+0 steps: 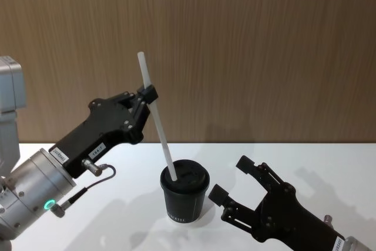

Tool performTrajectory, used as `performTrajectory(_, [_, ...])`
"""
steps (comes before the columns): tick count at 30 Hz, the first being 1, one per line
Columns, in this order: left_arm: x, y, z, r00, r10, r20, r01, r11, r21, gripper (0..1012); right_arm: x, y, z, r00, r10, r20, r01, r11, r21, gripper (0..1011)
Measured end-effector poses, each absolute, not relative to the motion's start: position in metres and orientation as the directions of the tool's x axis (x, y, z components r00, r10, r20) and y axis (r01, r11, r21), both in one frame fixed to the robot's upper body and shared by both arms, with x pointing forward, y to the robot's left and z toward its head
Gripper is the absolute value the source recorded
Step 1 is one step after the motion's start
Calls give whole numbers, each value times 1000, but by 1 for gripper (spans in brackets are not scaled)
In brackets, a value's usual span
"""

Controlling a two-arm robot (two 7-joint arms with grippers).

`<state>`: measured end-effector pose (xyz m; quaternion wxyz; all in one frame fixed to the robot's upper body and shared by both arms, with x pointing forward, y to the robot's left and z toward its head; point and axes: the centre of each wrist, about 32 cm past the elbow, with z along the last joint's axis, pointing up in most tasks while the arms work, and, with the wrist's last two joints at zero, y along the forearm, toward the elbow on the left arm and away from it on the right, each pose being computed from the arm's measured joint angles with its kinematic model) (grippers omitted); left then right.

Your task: Pick up the straw with one hand, pass it to the other hand, and insert it into the cup.

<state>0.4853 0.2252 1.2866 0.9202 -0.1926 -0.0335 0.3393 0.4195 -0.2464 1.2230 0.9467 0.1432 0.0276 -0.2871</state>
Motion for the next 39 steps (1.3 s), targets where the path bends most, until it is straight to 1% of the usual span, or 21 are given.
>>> performTrajectory(10, [493, 232, 1289, 729, 685, -12, -642, 676, -362, 5, 419, -246, 1223, 834, -536, -135, 551, 794, 255, 1001])
performTrajectory(22, [503, 232, 1288, 709, 705, 0, -659, 662, -357, 5, 419, -246, 1223, 834, -536, -134, 551, 794, 255, 1001])
performTrajectory(25, [508, 230, 1286, 706, 709, -2, -662, 659, -357, 4, 419, -246, 1223, 834, -536, -135, 551, 794, 255, 1001])
performTrajectory(39, [548, 213, 1265, 703, 711, -8, -669, 658, -345, 5, 419, -246, 1223, 834, -536, -134, 551, 794, 255, 1001])
